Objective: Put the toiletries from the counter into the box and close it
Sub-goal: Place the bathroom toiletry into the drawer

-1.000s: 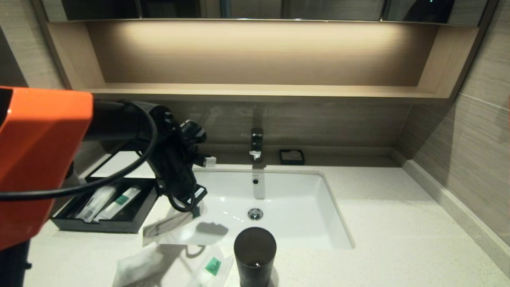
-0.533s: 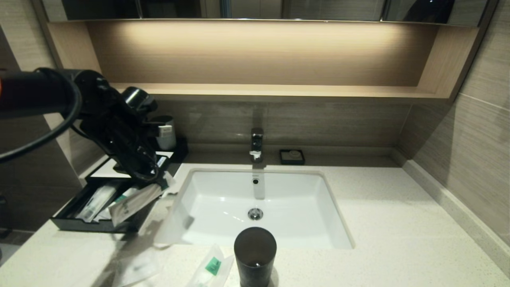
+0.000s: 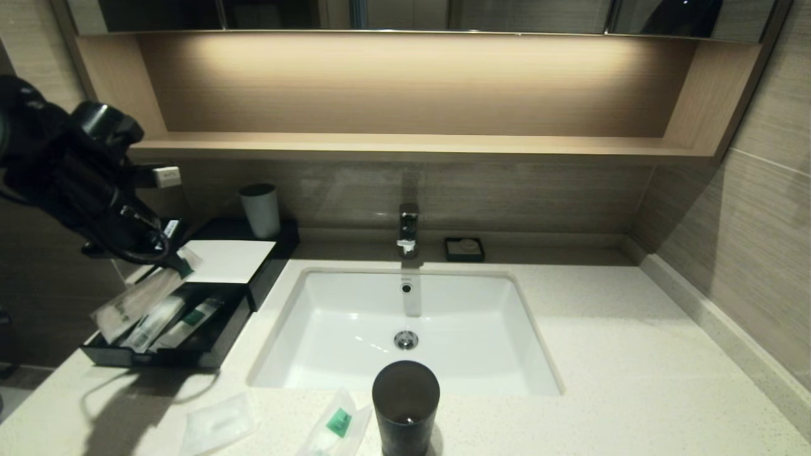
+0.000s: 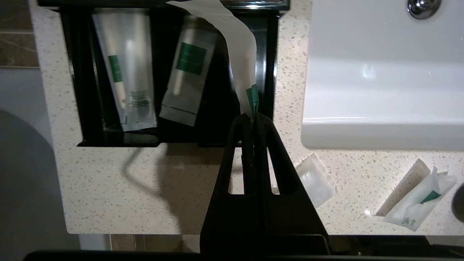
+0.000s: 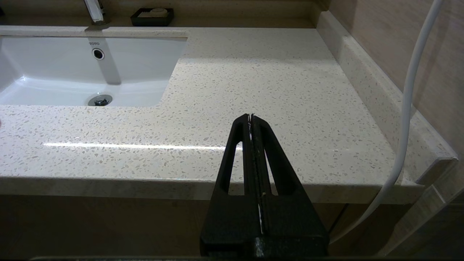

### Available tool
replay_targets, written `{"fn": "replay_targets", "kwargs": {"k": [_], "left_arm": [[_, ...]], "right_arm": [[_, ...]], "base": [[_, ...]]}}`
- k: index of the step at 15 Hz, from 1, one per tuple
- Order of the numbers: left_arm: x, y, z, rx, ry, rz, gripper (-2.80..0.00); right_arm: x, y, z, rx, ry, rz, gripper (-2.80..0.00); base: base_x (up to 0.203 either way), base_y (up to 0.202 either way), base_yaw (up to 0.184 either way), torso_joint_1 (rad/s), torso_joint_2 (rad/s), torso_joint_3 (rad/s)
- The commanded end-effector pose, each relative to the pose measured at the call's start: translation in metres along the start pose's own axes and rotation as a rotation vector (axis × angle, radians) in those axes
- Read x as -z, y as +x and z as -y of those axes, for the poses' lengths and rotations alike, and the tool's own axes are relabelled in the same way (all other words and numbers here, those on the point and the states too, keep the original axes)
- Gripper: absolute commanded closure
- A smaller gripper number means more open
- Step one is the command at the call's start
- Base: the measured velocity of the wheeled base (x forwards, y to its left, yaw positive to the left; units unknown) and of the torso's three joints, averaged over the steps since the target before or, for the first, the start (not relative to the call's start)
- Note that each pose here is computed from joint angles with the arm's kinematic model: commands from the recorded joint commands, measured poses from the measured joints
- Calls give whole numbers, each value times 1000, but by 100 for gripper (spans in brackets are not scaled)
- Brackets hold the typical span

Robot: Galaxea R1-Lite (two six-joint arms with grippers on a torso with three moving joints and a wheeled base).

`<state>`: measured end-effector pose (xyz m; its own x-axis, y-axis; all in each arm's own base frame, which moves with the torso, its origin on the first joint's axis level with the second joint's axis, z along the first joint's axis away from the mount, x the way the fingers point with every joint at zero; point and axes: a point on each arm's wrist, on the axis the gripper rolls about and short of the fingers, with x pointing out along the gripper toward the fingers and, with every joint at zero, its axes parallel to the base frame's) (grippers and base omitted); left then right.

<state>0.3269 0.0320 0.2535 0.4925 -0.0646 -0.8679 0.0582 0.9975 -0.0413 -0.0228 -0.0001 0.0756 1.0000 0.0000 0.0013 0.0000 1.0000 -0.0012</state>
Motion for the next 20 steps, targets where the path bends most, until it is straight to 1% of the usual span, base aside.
{"fn": "replay_targets", "kwargs": {"k": [1, 2, 5, 9, 13, 17, 20], "left_arm": [[3, -2, -22, -34, -56, 4, 0], [3, 3, -30, -41, -70, -7, 0], [3, 15, -41, -50, -93, -35, 0], [1, 18, -43, -73, -95, -44, 0], [3, 33, -45, -74, -101, -97, 0], [5, 51, -48, -63, -109, -171, 0], [6, 62, -52, -67, -116, -200, 0]], "right_arm": [[0, 0, 0, 0, 0, 1, 0], [0, 0, 0, 0, 0, -1, 0], [0, 0, 0, 0, 0, -1, 0], [0, 0, 0, 0, 0, -1, 0], [0, 0, 0, 0, 0, -1, 0], [0, 0, 0, 0, 0, -1, 0], [0, 0, 0, 0, 0, -1, 0]], "base": [[0, 0, 0, 0, 0, 0], [0, 0, 0, 0, 0, 0], [0, 0, 0, 0, 0, 0], [0, 0, 0, 0, 0, 0], [0, 0, 0, 0, 0, 0], [0, 0, 0, 0, 0, 0], [0, 0, 0, 0, 0, 0]]}}
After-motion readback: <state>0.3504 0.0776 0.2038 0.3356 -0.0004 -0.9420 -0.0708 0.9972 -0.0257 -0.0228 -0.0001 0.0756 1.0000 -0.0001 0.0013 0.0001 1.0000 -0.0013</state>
